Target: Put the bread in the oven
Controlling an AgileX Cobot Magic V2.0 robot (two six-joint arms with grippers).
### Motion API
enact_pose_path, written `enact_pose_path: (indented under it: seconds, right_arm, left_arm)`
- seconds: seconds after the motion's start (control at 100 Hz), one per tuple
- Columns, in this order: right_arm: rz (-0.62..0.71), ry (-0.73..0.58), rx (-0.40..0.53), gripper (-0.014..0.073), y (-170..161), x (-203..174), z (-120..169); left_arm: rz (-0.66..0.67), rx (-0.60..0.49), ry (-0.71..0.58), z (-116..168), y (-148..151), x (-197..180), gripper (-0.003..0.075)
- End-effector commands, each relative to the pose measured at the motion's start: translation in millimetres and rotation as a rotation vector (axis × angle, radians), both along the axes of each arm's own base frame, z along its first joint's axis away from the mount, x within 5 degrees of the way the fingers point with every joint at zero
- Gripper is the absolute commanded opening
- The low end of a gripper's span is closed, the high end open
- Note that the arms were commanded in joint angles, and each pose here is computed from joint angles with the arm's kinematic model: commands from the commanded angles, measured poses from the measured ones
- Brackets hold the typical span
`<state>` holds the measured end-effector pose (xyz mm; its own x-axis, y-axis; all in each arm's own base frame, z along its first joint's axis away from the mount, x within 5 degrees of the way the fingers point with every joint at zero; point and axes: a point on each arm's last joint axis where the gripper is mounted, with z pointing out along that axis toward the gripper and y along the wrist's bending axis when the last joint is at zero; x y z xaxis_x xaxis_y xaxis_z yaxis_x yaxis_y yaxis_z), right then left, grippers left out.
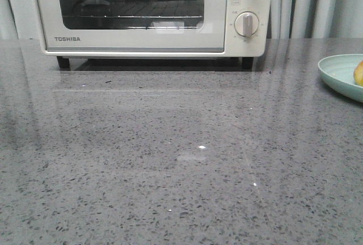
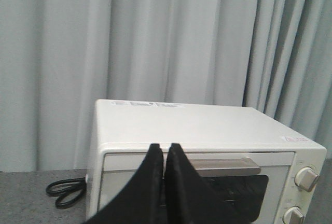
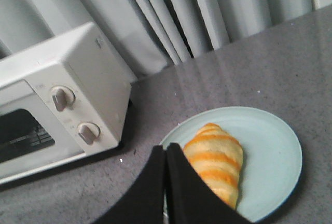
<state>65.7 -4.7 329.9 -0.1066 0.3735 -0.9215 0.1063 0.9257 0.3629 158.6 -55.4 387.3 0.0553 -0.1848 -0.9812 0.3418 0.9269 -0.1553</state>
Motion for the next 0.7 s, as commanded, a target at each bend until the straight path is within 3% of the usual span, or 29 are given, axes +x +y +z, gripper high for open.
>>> enact_pose_path:
  seconds: [0.0,0.16,0.42,0.69]
  right_arm:
    - [0.021,0.022,-0.060,-0.0067,1,12,24]
    - [0.024,0.116,-0.082,-0.0067,0,29,41]
    - [0.026,0.112,-0.093,-0.0067,0,39,56]
    - [0.026,0.121,-0.092,-0.0067,0,39,55]
  left_arm:
    - [-0.028,-0.035,-0.079,23,-10,13,-0.0021]
    - [-0.036,-0.016,-0.028,25,-25,48,-0.0021]
    - [-0.068,0.012,0.057,25,-52,92,-0.0021]
    - [-0.093,0.050,0.149,6,-79,134,-0.0021]
